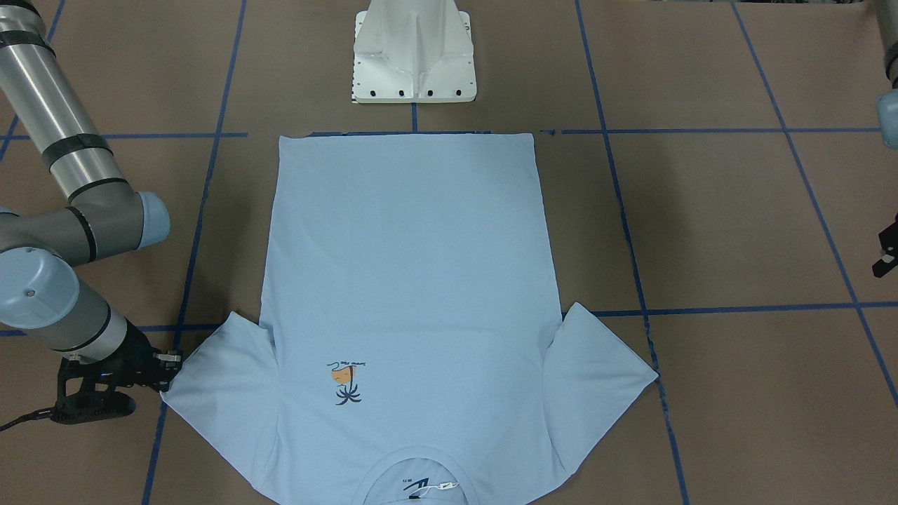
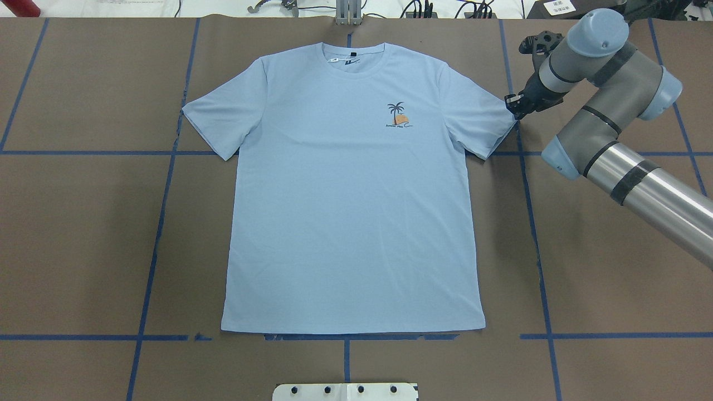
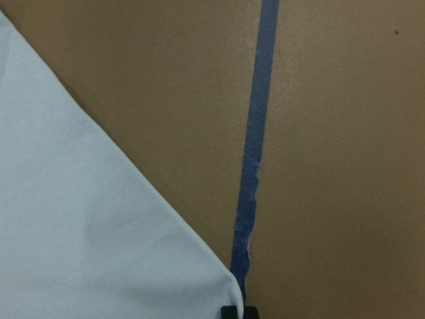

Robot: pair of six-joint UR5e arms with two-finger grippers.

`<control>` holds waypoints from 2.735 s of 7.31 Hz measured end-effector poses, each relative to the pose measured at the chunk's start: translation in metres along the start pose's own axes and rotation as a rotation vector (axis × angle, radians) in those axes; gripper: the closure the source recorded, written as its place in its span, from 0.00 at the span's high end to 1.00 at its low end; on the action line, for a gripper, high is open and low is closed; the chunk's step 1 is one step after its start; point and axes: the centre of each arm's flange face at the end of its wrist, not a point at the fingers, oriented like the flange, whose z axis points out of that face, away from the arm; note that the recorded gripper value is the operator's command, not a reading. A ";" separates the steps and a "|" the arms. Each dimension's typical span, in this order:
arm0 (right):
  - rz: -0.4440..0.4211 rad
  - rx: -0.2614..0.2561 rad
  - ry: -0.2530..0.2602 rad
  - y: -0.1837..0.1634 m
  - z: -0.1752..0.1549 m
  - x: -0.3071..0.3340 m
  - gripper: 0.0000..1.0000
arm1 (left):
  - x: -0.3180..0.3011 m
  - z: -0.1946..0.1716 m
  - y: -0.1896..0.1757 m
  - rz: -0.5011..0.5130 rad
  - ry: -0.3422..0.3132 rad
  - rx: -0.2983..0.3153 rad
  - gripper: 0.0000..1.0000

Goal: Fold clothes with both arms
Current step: 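Fold the grasped sleeve inward onto the shirt body with the right gripper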

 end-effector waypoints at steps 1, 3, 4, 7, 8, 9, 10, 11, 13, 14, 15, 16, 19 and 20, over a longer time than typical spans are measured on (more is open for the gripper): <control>0.000 0.004 -0.003 -0.001 -0.002 -0.002 0.00 | 0.001 -0.001 0.000 0.001 0.000 0.001 1.00; -0.010 0.025 -0.026 -0.010 -0.014 -0.018 0.00 | 0.001 -0.002 -0.001 0.001 0.000 0.003 1.00; -0.024 0.043 -0.045 -0.018 -0.025 -0.036 0.00 | 0.001 -0.002 -0.001 0.001 0.000 0.003 1.00; -0.062 0.086 -0.103 -0.017 -0.044 -0.120 0.00 | 0.000 -0.001 0.000 -0.001 -0.001 0.001 1.00; -0.047 0.118 -0.089 -0.015 -0.043 -0.165 0.00 | 0.000 -0.001 -0.001 -0.001 -0.002 0.002 1.00; -0.031 0.143 -0.055 -0.026 -0.038 -0.205 0.00 | 0.000 -0.001 -0.004 0.000 -0.002 0.004 1.00; -0.016 0.157 -0.007 -0.049 -0.031 -0.236 0.00 | 0.001 -0.002 -0.006 0.001 -0.002 0.005 1.00; -0.004 0.172 0.044 -0.070 -0.025 -0.257 0.00 | 0.001 -0.002 -0.007 0.002 -0.002 0.007 1.00; 0.002 0.189 0.080 -0.086 -0.025 -0.274 0.98 | 0.003 -0.003 -0.012 0.004 -0.003 0.011 1.00; 0.000 0.196 0.078 -0.088 -0.027 -0.278 1.00 | 0.003 -0.004 -0.013 0.005 -0.003 0.012 1.00; -0.004 0.204 0.072 -0.089 -0.027 -0.280 1.00 | 0.004 -0.004 -0.015 0.005 -0.003 0.013 1.00; -0.006 0.207 0.069 -0.089 -0.027 -0.280 1.00 | 0.004 -0.004 -0.018 -0.010 -0.003 0.015 1.00; 0.020 0.161 0.029 -0.093 -0.035 -0.268 1.00 | 0.037 0.006 -0.057 -0.160 0.023 0.024 1.00; 0.046 0.104 -0.002 -0.093 -0.048 -0.245 1.00 | 0.072 0.022 -0.078 -0.226 0.043 0.018 1.00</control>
